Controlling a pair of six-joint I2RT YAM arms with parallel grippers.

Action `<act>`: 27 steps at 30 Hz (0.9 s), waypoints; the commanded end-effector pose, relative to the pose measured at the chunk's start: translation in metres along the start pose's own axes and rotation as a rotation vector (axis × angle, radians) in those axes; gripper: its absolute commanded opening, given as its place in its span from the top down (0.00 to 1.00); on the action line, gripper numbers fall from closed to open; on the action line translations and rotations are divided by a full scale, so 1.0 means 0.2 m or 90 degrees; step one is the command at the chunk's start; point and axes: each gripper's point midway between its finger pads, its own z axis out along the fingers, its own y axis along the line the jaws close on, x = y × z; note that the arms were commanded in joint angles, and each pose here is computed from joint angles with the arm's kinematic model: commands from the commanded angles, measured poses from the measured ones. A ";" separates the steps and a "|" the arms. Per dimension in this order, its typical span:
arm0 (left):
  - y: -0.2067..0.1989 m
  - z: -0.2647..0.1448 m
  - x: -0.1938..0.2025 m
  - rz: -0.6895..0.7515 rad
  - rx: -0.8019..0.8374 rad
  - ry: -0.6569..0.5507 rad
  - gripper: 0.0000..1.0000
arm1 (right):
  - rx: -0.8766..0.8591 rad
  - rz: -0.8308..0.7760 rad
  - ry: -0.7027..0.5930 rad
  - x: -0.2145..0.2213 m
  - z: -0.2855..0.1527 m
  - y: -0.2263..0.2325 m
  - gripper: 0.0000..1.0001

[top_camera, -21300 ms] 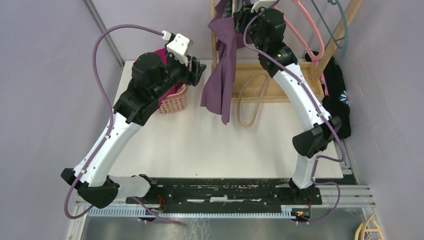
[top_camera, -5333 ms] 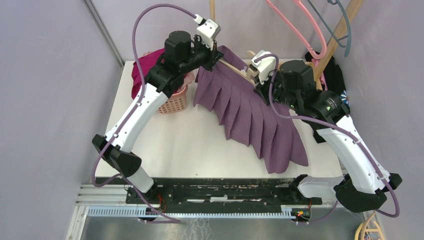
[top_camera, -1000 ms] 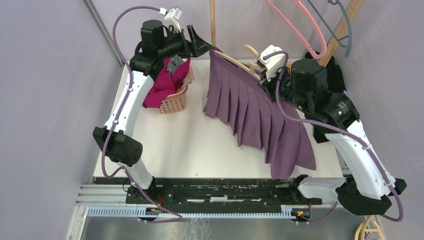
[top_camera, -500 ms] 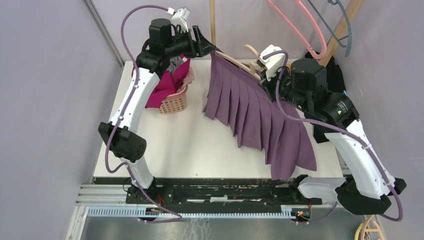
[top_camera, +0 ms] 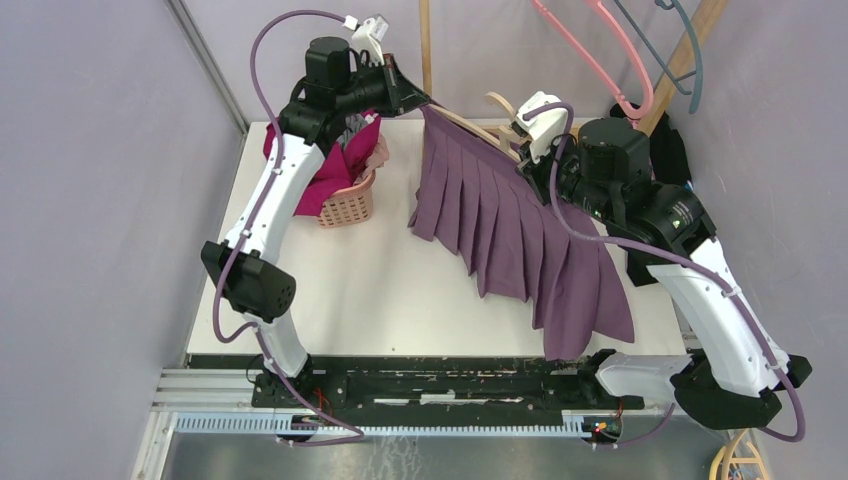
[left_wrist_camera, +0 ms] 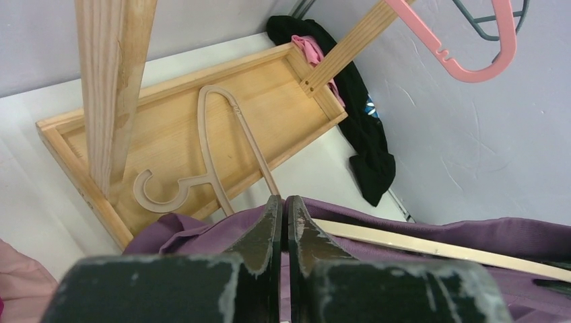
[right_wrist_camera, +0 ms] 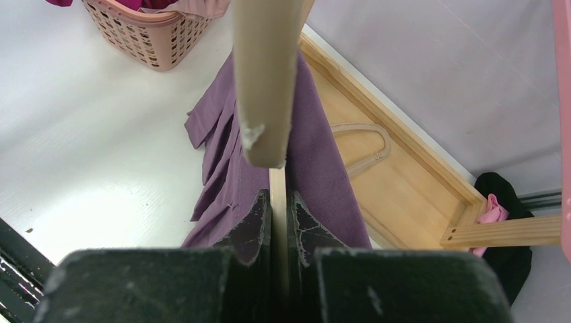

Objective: Remove the skirt from the hanger

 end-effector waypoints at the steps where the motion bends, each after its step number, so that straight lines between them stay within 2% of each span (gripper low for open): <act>1: -0.03 0.00 -0.05 0.042 0.027 -0.012 0.97 | 0.045 0.022 -0.161 -0.32 -0.09 -0.10 0.99; 5: 0.08 -0.01 -0.06 0.061 -0.023 -0.021 0.97 | 0.048 0.022 -0.161 -0.31 -0.10 -0.10 0.99; 12: 0.49 -0.10 -0.11 0.085 -0.175 -0.032 0.97 | 0.056 0.020 -0.165 -0.32 -0.13 -0.12 0.99; 18: 0.79 -0.17 -0.08 0.096 -0.257 -0.017 0.97 | 0.066 0.017 -0.164 -0.31 -0.16 -0.13 0.99; 22: 0.81 -0.15 -0.03 0.082 -0.248 0.001 0.97 | 0.074 0.023 -0.169 -0.31 -0.16 -0.14 0.99; 27: 0.62 -0.09 0.06 0.089 -0.208 0.011 0.97 | 0.080 0.043 -0.200 -0.36 -0.09 -0.14 0.99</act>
